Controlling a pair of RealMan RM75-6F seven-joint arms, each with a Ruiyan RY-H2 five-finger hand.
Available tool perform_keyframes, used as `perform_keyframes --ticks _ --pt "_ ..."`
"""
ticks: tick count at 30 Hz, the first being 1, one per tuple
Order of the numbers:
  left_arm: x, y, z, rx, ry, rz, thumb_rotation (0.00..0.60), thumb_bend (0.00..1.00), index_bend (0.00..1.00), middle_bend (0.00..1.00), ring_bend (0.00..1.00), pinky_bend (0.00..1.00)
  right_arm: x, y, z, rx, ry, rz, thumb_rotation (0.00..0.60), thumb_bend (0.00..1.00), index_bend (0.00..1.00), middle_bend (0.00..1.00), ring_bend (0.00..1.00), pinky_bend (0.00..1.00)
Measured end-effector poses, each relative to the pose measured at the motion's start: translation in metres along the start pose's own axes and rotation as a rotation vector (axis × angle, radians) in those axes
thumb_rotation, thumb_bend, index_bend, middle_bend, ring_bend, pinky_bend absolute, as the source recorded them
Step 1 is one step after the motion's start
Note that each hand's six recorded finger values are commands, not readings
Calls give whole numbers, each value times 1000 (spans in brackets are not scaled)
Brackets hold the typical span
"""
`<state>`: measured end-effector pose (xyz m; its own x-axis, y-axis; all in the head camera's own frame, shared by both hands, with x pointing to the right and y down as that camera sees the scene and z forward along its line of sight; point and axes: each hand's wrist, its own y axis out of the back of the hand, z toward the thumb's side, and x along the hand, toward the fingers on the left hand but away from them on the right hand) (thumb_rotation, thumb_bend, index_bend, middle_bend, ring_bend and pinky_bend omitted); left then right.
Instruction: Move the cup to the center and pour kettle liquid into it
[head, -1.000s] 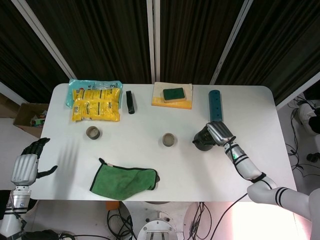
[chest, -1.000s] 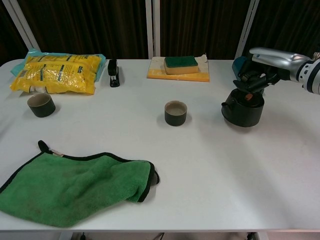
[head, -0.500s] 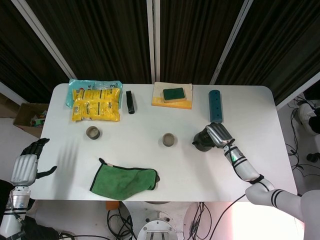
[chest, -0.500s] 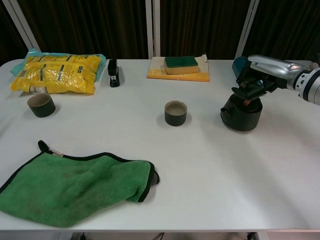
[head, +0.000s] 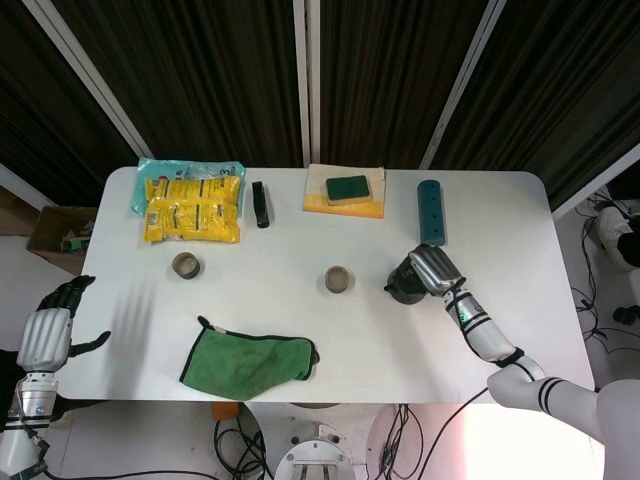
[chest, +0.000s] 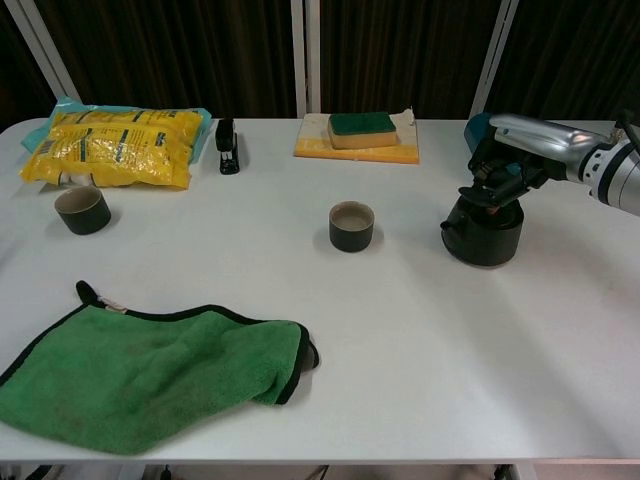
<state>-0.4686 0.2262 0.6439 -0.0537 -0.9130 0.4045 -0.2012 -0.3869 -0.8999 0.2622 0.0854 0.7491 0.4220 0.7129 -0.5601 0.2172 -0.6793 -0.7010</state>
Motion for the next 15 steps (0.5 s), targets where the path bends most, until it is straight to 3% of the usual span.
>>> perform_keyframes --ticks 8,15 --pt "1 -1 0 3 0 -4 600 131 159 129 149 252 1 -5 -4 -7 -13 3 600 312 977 969 731 314" --pt "1 -1 0 3 2 -4 600 131 159 129 149 252 1 -6 -4 -12 -12 0 595 192 954 951 711 308"
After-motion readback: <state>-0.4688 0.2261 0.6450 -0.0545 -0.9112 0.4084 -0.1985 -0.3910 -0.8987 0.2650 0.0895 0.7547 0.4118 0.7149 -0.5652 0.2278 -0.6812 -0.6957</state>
